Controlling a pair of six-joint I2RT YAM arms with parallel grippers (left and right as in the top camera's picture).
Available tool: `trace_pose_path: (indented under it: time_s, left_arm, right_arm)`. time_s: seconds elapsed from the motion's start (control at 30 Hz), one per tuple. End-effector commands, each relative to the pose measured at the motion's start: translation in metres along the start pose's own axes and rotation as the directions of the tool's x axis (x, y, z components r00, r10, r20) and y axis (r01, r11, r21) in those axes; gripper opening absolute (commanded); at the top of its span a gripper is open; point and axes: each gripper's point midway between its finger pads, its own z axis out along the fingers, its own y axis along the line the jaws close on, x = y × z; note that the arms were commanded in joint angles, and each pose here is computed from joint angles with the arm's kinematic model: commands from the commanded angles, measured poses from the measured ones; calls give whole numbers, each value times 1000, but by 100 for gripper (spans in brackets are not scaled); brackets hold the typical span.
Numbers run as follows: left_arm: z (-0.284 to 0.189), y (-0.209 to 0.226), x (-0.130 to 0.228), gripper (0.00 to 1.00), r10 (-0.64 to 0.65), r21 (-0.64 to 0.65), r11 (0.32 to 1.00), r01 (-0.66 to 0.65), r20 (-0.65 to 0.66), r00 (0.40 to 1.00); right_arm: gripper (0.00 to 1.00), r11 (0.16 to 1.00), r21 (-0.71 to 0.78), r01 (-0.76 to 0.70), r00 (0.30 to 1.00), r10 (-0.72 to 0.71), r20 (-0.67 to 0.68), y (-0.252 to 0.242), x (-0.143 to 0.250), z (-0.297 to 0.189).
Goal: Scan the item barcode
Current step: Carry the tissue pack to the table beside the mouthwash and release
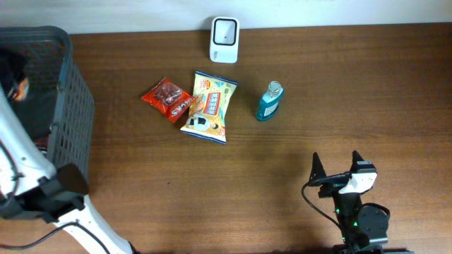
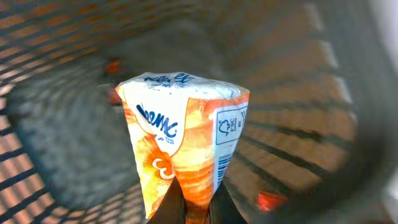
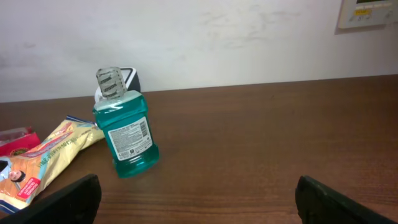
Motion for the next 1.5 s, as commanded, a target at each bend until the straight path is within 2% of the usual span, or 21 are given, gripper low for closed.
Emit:
trace_pose_path:
  time_s: [0.0, 0.2, 0.3, 0.47, 0.53, 0.67, 0.8, 0.93, 0.97, 1.0, 1.07, 1.1, 1.2, 1.33, 1.47]
  left_arm:
    - [-32, -62, 35, 0, 189, 158, 969, -191, 30, 982]
    - [-53, -137, 111, 0, 476, 281, 834, -474, 69, 877]
    - [-62, -175, 164, 0, 602, 338, 729, -595, 97, 793]
    - [-29, -214, 239, 0, 714, 369, 639, -675, 41, 698]
    - [-3, -221, 282, 0, 767, 400, 602, -691, -50, 640]
    - [16, -230, 347, 0, 824, 491, 542, -682, -152, 545]
    - [21, -241, 390, 10, 861, 518, 485, -705, -142, 488]
    - [14, -249, 408, 14, 877, 536, 446, -717, -104, 469]
    - [11, -252, 412, 18, 880, 543, 437, -717, -92, 466]
    - [10, -254, 414, 27, 881, 547, 432, -717, -83, 466]
    - [9, -257, 416, 59, 882, 552, 425, -717, -74, 466]
    - [8, -257, 416, 68, 881, 554, 425, -716, -72, 467]
    - [9, -258, 415, 86, 880, 554, 426, -716, -69, 470]
    - [11, -259, 411, 89, 887, 552, 410, -726, -54, 459]
    - [-3, -264, 400, 86, 921, 562, 295, -773, 48, 387]
  right_arm:
    - [99, 1000, 14, -7, 1000, 7, -6, -3, 3, 0]
    - [99, 1000, 14, -7, 1000, 7, -6, -3, 3, 0]
    - [99, 1000, 14, -7, 1000, 7, -7, -3, 3, 0]
    - [99, 1000, 14, -7, 1000, 7, -6, -3, 3, 0]
    - [99, 1000, 14, -7, 1000, 7, -7, -3, 3, 0]
    - [99, 1000, 14, -7, 1000, 7, -6, -3, 3, 0]
    - [98, 1000, 14, -7, 1000, 7, -7, -3, 3, 0]
    - [99, 1000, 14, -7, 1000, 7, -6, -3, 3, 0]
    - [99, 1000, 14, -7, 1000, 7, -7, -3, 3, 0]
    - [99, 1000, 14, -7, 1000, 7, -7, -3, 3, 0]
    - [99, 1000, 14, -7, 1000, 7, -6, -3, 3, 0]
    - [99, 1000, 14, -7, 1000, 7, -7, -3, 3, 0]
    - [99, 1000, 14, -7, 1000, 7, -6, -3, 3, 0]
    - [99, 1000, 14, -7, 1000, 7, -6, -3, 3, 0]
    - [99, 1000, 14, -7, 1000, 7, -6, -3, 3, 0]
